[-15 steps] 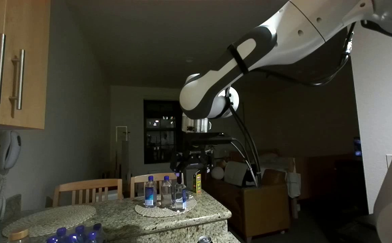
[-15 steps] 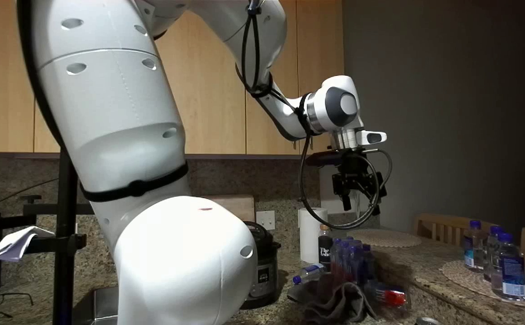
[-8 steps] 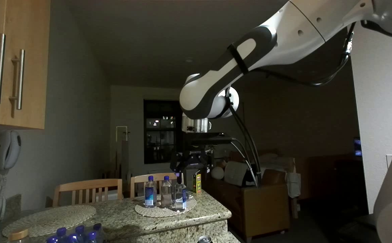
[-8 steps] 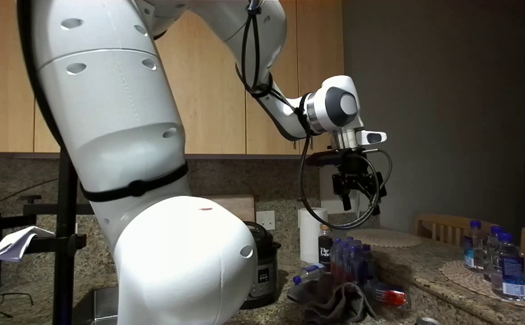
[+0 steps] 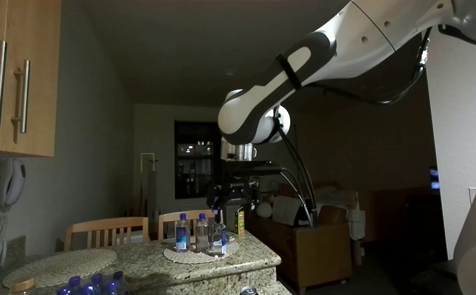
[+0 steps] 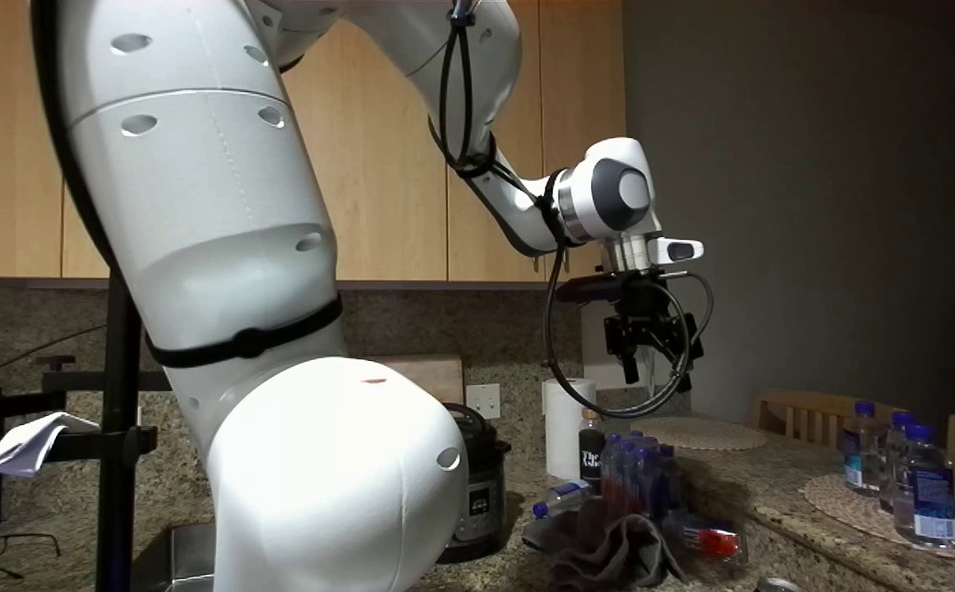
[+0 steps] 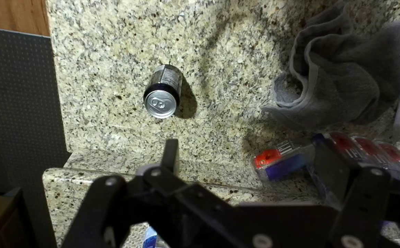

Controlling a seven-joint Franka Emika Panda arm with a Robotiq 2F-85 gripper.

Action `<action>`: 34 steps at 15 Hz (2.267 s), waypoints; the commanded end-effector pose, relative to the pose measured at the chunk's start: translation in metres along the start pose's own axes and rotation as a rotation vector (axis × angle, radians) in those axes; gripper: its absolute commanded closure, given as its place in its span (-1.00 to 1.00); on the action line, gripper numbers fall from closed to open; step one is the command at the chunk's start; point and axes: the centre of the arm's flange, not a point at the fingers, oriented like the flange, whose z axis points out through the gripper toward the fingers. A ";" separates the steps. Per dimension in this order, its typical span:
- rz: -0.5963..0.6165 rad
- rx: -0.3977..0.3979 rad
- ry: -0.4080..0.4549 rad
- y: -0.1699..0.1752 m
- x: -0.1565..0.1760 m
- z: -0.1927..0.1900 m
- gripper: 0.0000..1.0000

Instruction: Move the towel to the right

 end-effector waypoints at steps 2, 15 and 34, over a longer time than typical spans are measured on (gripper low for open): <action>0.000 0.000 0.000 0.000 0.000 0.000 -1.00; 0.021 -0.003 0.003 -0.005 -0.004 -0.001 -1.00; 0.153 0.092 0.043 -0.102 0.039 0.088 -1.00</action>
